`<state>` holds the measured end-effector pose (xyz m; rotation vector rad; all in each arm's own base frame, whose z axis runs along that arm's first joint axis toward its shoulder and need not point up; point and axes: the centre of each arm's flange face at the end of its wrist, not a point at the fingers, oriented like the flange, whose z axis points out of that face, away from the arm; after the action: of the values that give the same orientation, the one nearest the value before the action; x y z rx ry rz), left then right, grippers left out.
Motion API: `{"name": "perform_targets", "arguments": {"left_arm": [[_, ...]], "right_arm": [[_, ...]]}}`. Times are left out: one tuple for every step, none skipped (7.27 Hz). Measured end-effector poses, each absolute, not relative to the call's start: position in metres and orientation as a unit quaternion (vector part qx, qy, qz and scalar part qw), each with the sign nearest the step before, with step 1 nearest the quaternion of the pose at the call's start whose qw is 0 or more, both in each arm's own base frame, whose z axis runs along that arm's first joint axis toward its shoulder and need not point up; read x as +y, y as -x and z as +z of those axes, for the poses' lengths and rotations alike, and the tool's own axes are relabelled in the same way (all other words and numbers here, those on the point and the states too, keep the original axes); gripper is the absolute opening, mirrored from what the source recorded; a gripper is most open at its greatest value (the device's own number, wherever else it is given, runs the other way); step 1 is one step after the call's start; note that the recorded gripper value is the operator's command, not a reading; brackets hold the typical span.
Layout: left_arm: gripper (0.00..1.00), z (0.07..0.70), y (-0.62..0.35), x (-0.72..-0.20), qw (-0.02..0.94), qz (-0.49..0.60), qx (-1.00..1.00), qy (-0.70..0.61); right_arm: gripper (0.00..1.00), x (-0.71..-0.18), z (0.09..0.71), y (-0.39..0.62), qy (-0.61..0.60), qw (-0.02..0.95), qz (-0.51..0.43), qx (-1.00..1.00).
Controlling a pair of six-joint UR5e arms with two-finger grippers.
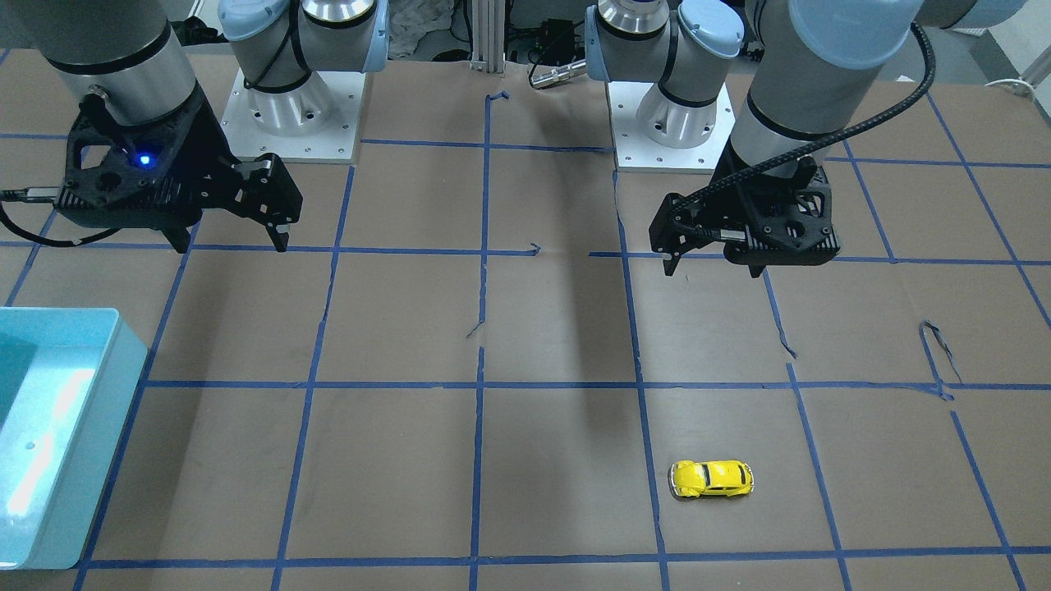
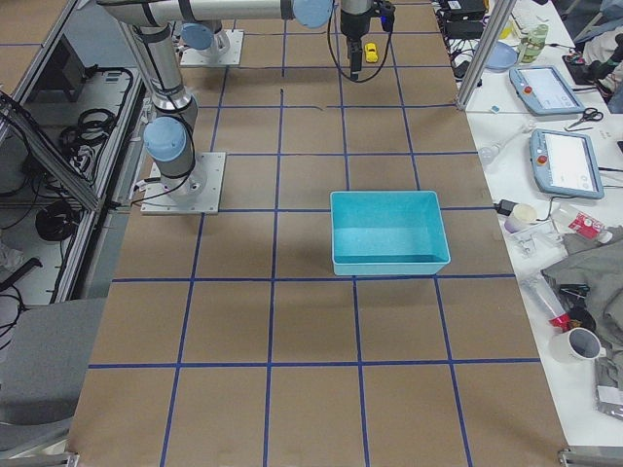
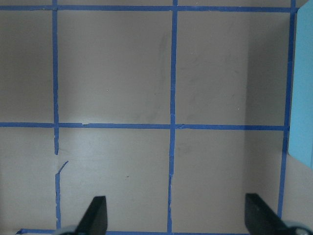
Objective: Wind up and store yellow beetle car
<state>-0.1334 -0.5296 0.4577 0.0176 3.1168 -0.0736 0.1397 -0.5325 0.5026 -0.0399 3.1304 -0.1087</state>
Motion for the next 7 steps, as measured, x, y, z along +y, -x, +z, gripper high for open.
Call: {"name": "perform_targets", "arguments": {"left_arm": [[1.0,0.4576,0.1333,-0.5294,0.013,-0.024,1.0,-0.006],[1.0,0.4578,0.1331,-0.529,0.014,-0.024,1.0,-0.006],[1.0,0.458,0.1328,-0.5285,0.015,-0.024,1.0,-0.007],[1.0,0.4583,0.1327,-0.528,0.016,-0.024,1.0,-0.007],[1.0,0.4587,0.1326,-0.5277,0.016,-0.024,1.0,-0.007],[1.0,0.4584,0.1326,-0.5276,0.016,-0.024,1.0,-0.006],[1.0,0.4585,0.1326,-0.5275,0.016,-0.024,1.0,-0.007]], "right_arm": [[1.0,-0.5325,0.5027,-0.1396,0.013,0.005,-0.035,0.999],[1.0,-0.5327,0.5028,-0.1395,0.013,0.004,-0.035,0.999],[1.0,-0.5328,0.5029,-0.1394,0.013,0.004,-0.035,0.999],[1.0,-0.5328,0.503,-0.1394,0.013,0.004,-0.035,0.999],[1.0,-0.5328,0.5031,-0.1395,0.013,0.004,-0.035,0.999],[1.0,-0.5327,0.5033,-0.1395,0.013,0.004,-0.036,0.999],[1.0,-0.5327,0.5032,-0.1395,0.013,0.005,-0.036,0.999]]}}
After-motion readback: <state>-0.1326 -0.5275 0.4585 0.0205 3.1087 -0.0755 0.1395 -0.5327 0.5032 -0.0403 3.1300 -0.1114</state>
